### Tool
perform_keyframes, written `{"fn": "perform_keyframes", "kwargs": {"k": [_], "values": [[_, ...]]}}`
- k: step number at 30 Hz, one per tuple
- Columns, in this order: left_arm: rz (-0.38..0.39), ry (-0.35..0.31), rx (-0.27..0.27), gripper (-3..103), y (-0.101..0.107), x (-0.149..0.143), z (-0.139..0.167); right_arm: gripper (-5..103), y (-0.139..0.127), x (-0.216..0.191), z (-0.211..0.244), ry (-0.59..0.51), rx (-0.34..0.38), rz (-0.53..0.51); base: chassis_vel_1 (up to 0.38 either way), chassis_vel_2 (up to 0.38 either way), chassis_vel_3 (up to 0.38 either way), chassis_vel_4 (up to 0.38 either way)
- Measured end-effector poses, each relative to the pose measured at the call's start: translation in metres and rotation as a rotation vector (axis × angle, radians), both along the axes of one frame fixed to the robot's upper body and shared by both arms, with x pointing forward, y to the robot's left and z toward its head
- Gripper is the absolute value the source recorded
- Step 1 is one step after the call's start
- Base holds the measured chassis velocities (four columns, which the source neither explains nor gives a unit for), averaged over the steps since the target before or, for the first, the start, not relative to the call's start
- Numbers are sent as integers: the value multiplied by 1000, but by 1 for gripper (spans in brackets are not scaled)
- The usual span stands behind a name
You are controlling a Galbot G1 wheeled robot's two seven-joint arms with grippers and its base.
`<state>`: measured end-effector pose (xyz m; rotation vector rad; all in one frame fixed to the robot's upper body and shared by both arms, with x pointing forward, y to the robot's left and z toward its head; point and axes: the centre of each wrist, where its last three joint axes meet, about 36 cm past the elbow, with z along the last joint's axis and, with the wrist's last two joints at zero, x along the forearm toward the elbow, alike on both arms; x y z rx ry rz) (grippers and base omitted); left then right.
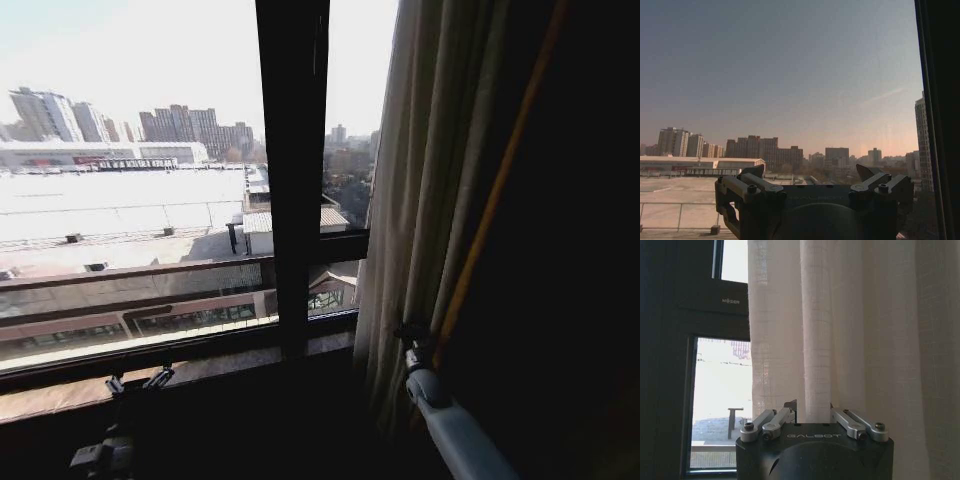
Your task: Open the curtains by pulling them apart, changing their state from closed to fully open.
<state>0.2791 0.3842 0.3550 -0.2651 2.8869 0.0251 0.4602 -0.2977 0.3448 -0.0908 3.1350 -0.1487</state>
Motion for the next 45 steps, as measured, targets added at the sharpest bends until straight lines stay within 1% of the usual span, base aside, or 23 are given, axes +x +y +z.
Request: {"fn": "perform_keyframes", "kwargs": {"k": [1,2,3,4,5,6,8,12,13,16,17,18,19,21,22,38,45], "values": [[0,0,0,100,0,0,0,23,5,-7,4,-20,19,38,0,0,0,0],[0,0,0,100,0,0,0,27,8,-12,8,-32,22,60,0,0,0,0],[0,0,0,100,0,0,0,27,8,-12,8,-32,22,60,0,0,0,0],[0,0,0,100,0,0,0,33,10,-17,11,-42,21,77,0,0,0,0],[0,0,0,100,0,0,0,33,10,-20,13,-46,20,86,0,0,0,0],[0,0,0,100,0,0,0,44,12,-30,18,-55,12,113,0,0,0,0],[0,0,0,100,0,0,0,44,12,-34,20,-58,9,121,0,0,0,0],[0,0,0,100,0,0,0,65,11,-50,25,-61,4,143,0,0,0,0],[0,0,0,100,0,0,0,65,11,-50,25,-61,4,143,0,0,0,0],[0,0,0,100,0,0,0,82,12,-53,29,-69,14,146,0,0,0,0],[0,0,0,100,0,0,0,82,11,-53,30,-71,16,145,0,0,0,0],[0,0,0,100,0,0,0,87,11,-53,30,-72,16,145,0,0,0,0],[0,0,0,100,0,0,0,87,11,-53,30,-72,16,145,0,0,0,0],[0,0,0,100,0,0,0,97,11,-53,30,-72,17,144,0,0,0,0],[0,0,0,100,0,0,0,99,11,-53,30,-72,17,144,0,0,0,0],[0,0,0,100,0,0,0,100,11,-52,30,-72,17,139,0,0,0,0],[0,0,0,100,0,0,0,100,11,-52,30,-72,17,138,88,93,-98,-102]]}}
